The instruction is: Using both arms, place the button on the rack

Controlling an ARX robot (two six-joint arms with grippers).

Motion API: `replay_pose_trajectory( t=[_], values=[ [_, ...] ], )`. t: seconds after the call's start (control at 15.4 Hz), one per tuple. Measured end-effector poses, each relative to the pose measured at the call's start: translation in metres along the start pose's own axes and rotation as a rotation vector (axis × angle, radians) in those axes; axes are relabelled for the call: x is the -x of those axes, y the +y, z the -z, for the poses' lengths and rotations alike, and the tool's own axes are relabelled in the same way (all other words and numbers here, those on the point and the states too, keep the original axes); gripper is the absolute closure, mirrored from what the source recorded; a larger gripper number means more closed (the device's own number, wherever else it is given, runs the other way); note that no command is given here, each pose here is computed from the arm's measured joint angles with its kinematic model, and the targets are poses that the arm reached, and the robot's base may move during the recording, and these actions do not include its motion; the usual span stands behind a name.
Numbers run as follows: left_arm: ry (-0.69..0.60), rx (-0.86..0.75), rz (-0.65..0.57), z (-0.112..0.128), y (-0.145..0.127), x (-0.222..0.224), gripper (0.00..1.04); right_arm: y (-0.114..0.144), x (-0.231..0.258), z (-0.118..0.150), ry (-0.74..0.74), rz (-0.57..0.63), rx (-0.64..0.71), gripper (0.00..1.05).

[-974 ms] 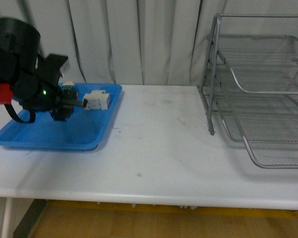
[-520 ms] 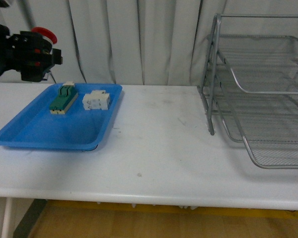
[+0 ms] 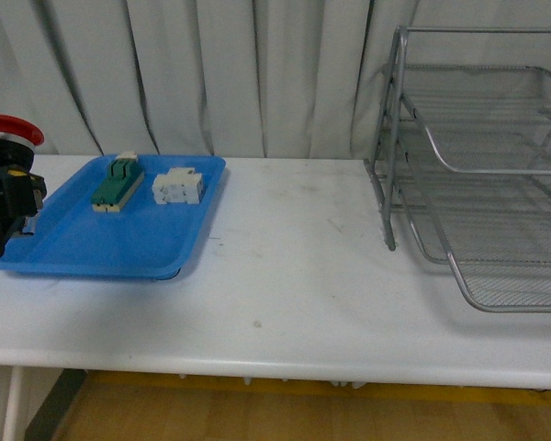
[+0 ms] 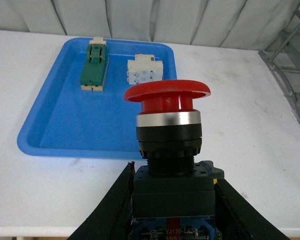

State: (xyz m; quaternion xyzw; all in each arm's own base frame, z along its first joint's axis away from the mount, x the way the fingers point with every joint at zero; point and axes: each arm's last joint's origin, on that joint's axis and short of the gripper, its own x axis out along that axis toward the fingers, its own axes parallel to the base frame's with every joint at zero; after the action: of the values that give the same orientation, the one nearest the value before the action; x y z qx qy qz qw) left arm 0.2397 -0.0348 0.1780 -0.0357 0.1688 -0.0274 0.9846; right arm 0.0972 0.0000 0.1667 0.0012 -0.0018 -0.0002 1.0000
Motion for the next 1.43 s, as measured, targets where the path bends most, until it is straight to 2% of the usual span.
replay_pose_trajectory(
  t=[1.1,1.3,1.43],
  values=[
    [0.021,0.016,0.017,0.009,-0.006,0.002,0.69,0.000,0.000,0.000,0.000,0.000,0.000,0.06],
    [0.041,0.006,0.080,0.013,-0.024,-0.001,0.69,0.000,0.000,0.000,0.003,0.003,0.000,0.06],
    [0.044,0.002,0.120,0.005,-0.041,-0.014,0.69,0.000,0.000,0.000,0.000,0.002,0.000,0.06]
  ],
)
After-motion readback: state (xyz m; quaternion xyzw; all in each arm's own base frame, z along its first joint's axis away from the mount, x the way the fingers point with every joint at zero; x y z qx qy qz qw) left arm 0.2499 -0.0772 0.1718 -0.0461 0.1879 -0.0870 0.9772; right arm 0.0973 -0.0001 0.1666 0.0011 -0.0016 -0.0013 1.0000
